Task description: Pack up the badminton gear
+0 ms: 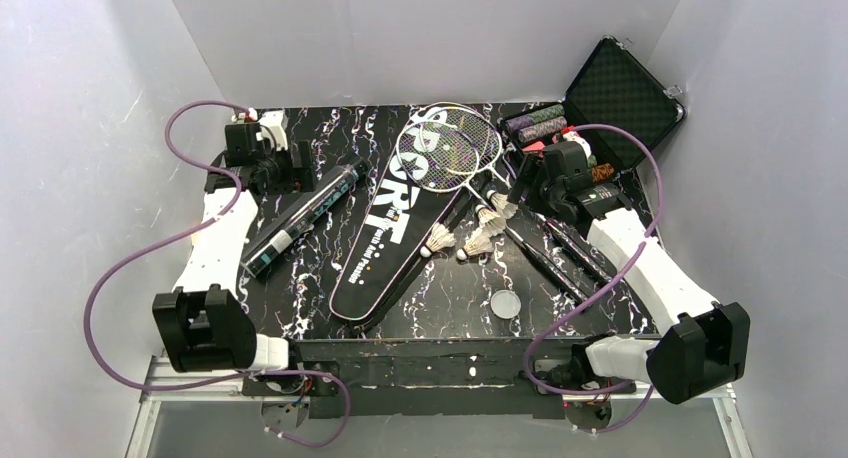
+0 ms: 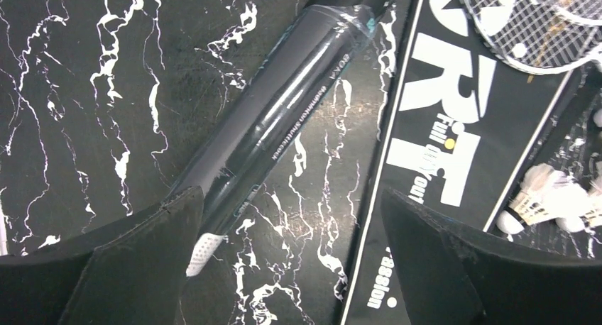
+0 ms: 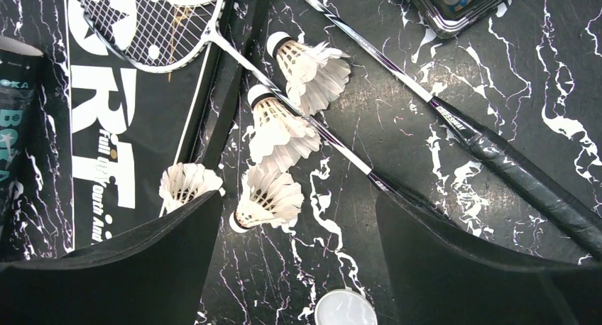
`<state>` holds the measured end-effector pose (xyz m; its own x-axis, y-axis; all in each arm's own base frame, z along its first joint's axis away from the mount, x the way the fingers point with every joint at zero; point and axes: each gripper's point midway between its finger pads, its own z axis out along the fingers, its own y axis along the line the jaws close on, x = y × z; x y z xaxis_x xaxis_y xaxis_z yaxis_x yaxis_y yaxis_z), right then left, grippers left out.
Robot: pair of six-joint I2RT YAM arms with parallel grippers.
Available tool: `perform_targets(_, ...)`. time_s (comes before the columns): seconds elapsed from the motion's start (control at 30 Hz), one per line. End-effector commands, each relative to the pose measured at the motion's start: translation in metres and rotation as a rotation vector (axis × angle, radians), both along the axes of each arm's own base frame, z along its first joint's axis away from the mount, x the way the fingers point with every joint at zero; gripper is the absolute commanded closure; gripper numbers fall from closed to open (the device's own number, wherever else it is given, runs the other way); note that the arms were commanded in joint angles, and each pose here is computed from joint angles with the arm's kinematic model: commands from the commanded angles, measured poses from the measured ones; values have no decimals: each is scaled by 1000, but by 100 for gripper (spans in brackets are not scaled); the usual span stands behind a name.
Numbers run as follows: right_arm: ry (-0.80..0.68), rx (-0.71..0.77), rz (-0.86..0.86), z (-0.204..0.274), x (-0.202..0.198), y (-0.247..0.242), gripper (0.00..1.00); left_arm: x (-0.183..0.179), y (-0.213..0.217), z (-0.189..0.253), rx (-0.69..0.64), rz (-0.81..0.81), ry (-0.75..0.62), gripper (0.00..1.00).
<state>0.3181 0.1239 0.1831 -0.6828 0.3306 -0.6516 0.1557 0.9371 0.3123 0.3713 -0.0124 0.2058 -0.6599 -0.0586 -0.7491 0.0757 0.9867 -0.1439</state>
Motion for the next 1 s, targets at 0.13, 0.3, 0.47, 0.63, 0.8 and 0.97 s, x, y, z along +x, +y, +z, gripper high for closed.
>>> perform_targets(0.13,3,6,15,1,-5,0,11,17,5,-15,27,-5,59,2)
perform_targets(0.3,16,7,24,-4,-10,0,11,31,-3,-28,22,-89,81,2)
perform_targets(0.47,27,20,41,-7,-17,4,10,54,-15,-47,50,-131,130,2)
perform_targets(0.63,22,29,56,-8,-22,7,10,79,-33,-62,104,-187,136,2)
perform_targets(0.8,29,32,73,-7,-26,10,10,88,-32,-85,200,-321,149,2)
perform_targets(0.97,23,44,88,-5,-26,14,9,72,-14,-90,331,-427,125,2)
